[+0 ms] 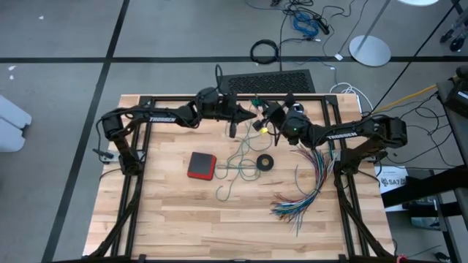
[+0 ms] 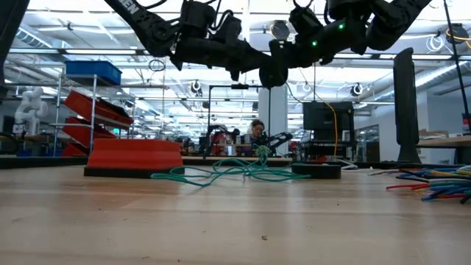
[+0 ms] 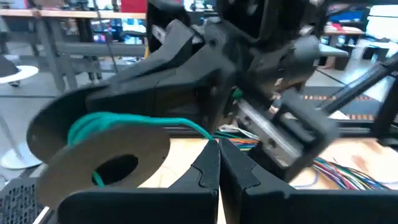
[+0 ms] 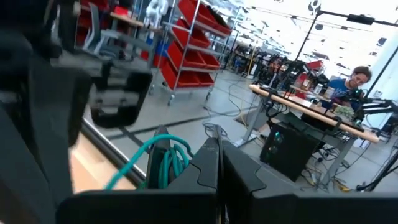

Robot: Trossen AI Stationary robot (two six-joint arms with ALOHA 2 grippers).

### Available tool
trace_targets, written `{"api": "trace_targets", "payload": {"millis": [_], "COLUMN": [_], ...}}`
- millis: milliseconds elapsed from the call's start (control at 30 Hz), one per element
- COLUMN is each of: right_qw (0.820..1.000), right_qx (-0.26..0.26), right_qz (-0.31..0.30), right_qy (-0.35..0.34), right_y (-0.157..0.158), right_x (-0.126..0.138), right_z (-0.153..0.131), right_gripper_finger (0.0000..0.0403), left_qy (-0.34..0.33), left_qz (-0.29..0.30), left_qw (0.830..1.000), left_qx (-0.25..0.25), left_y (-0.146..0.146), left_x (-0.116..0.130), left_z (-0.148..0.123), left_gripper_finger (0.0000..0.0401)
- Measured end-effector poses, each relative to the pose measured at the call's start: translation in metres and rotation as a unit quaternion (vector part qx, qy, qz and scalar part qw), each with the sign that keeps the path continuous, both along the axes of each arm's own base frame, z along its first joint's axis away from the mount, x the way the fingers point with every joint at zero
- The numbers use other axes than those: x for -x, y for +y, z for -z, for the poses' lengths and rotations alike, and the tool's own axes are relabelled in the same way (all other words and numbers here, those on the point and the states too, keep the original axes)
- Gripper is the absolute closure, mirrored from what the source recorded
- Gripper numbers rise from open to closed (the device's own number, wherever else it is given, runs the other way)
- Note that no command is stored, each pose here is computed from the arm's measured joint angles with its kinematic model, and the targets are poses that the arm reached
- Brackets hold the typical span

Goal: Coiling cords
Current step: Coil the green wire cable on the spool

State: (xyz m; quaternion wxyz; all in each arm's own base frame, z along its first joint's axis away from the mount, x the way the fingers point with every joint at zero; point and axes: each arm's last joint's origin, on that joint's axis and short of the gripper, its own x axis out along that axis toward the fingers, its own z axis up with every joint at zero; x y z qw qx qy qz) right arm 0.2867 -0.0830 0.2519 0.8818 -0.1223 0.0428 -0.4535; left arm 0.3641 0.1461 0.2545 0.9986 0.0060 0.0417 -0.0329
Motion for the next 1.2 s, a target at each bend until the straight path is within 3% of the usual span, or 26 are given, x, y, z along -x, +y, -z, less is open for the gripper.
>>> {"api": "trace_targets", "payload": {"millis": [300,800,1200], "right_qw": [0.997,0.990,0.987], "right_qx": [0.006,0.023,0.036], "right_qz": [-0.039,-0.074,-0.093], "right_qy": [-0.067,-0.121,-0.123], "right_y": [0.000,0.000,0.002], "right_x": [0.000,0.001,0.000], "right_z": [-0.010,-0.020,-0.023], "right_gripper_finger": [0.0403,0.0403,0.0403], "left_qy": [-0.040,-0.008,-0.017], "left_qz": [0.003,-0.037,-0.041], "left_qw": [0.999,0.999,0.999], "left_qx": [0.017,0.027,0.024], "left_y": [-0.007,-0.007,-0.007], "left_x": [-0.012,-0.023,-0.023], "left_z": [0.006,0.033,0.032], "left_gripper_finger": [0.0401,0.0401,0.0401]}}
